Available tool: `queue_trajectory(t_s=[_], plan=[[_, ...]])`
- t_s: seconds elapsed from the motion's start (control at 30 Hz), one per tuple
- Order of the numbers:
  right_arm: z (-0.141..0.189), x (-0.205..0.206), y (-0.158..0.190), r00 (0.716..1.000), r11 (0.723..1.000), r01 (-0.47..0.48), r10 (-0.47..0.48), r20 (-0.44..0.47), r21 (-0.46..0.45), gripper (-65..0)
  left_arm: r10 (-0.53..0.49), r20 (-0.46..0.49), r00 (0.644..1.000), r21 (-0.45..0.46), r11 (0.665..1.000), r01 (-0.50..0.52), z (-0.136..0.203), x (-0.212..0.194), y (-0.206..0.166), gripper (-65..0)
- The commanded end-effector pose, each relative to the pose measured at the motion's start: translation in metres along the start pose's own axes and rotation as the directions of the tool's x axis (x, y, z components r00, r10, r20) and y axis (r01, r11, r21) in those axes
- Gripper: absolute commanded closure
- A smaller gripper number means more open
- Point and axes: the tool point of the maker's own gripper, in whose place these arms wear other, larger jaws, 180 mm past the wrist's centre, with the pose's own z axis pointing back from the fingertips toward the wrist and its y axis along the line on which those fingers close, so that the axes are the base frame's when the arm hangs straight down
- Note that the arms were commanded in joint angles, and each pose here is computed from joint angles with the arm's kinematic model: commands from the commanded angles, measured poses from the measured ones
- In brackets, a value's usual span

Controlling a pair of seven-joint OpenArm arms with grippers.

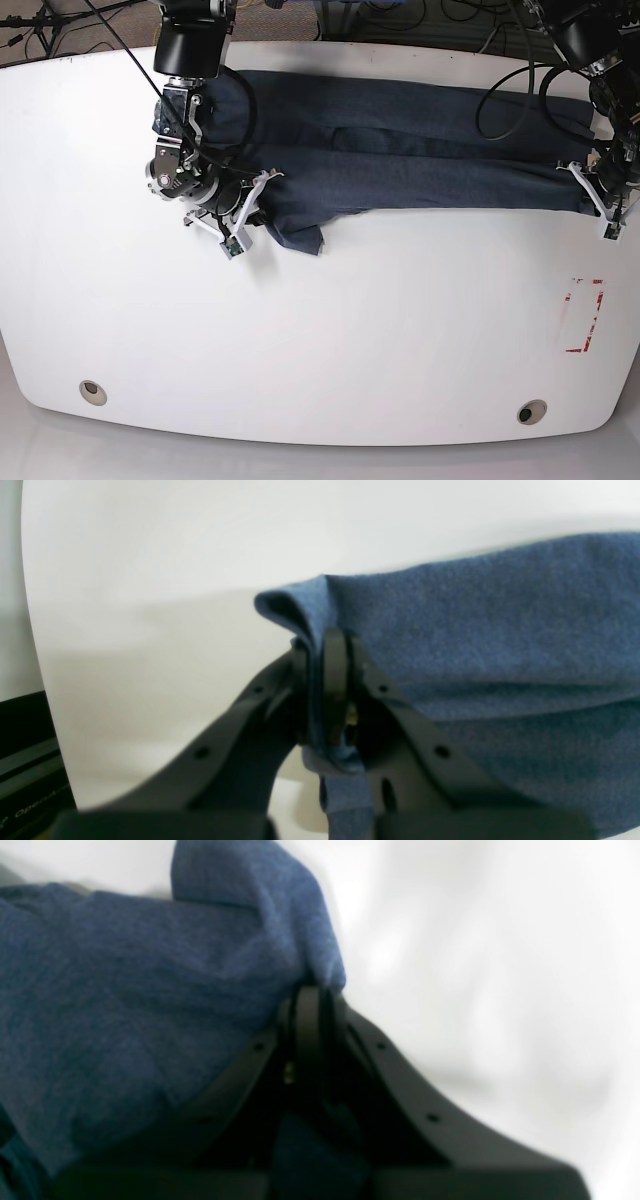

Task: Fold the T-shirt properly
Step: 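Pull the folded shirt with both grippers toward the robot's base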

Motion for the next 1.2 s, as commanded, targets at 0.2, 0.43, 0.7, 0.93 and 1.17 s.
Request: queue_trajectory(t_s=[0.2, 0.43, 0.7, 0.93, 1.17], plan=[[0.025, 0.054, -0.009, 0.988, 0.995, -0.078, 0.085, 0.128, -0.063, 0.0, -0.011, 0.073, 0.997, 0.026, 1.000, 0.009, 0.009, 0.026, 0.010, -1.4], [0.052, 0.080, -0.016, 0.978, 0.981, -0.138, 0.157, 0.137, -0.138, 0.0, -0.018, 0.147, 0.989, 0.056, 0.998, 0.009, 0.019, 0.055, 0.018, -1.4], [0.086, 0.099, -0.018, 0.965, 0.953, -0.198, 0.230, 0.123, -0.228, 0.0, -0.051, 0.201, 0.978, 0.095, 0.995, 0.033, 0.035, 0.074, 0.021, -1.2], [0.111, 0.106, -0.015, 0.956, 0.932, -0.228, 0.270, 0.118, -0.283, 0.0, -0.077, 0.226, 0.971, 0.121, 0.991, 0.051, 0.045, 0.081, 0.021, -1.2], [0.111, 0.090, -0.012, 0.963, 0.933, -0.229, 0.259, 0.075, -0.277, 0.0, -0.081, 0.227, 0.971, 0.127, 0.990, 0.053, 0.047, 0.082, 0.023, -1.2]])
